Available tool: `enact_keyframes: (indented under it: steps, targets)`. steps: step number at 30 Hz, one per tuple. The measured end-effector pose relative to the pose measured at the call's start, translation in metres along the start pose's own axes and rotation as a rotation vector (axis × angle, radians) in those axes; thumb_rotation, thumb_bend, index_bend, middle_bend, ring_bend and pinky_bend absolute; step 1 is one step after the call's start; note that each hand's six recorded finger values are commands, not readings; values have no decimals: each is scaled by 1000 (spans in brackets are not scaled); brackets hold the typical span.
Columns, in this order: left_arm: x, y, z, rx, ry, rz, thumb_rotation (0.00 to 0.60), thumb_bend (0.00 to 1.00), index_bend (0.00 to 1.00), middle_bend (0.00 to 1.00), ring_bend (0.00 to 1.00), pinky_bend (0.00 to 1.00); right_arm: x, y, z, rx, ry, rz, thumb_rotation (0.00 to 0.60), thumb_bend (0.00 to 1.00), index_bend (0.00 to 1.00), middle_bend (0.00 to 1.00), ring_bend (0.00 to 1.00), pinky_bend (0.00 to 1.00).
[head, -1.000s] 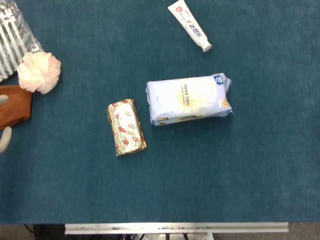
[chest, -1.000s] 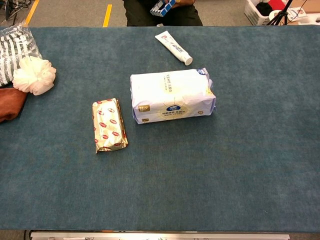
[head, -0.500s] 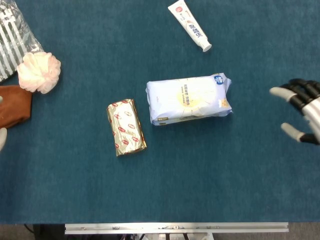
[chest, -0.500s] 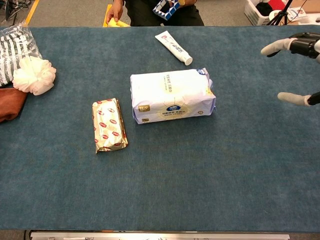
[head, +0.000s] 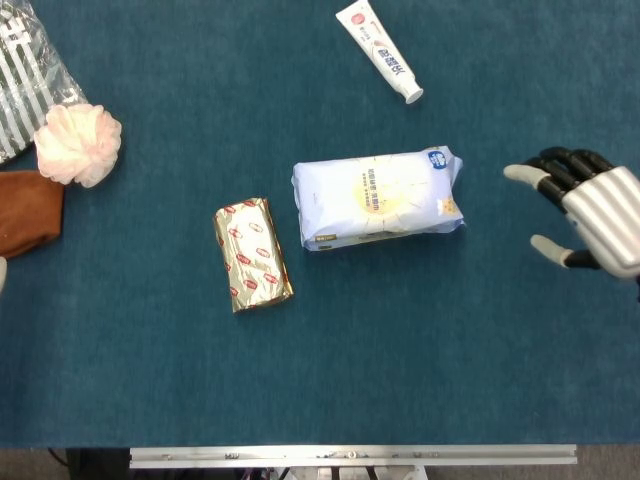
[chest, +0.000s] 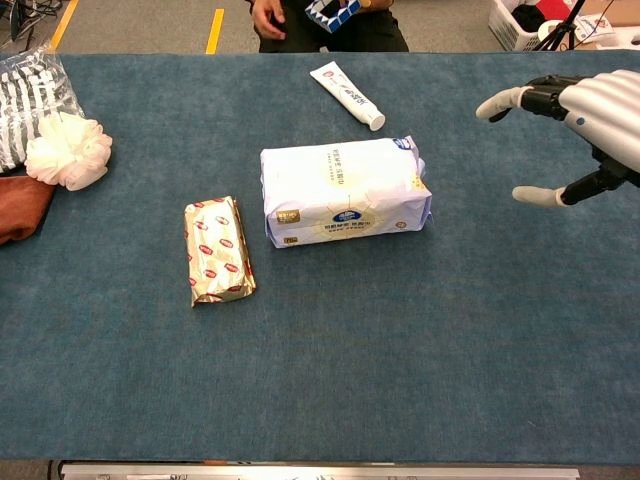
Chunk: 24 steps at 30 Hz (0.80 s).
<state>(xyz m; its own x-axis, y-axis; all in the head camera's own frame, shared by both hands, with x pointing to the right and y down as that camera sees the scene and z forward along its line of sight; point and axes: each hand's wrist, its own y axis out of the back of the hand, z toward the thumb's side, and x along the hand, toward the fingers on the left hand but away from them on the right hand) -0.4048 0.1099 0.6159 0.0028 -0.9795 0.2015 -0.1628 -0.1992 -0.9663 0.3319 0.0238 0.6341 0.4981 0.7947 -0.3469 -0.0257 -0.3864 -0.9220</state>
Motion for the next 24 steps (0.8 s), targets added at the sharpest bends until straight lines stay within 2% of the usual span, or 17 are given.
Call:
enact_keyframes:
  steps: [24]
  targets:
    - [-1,-2,-7,1,15,-12,600,346,241,212,146,248,-51,-46,33,14,18,57,600,173,289,278,191,268]
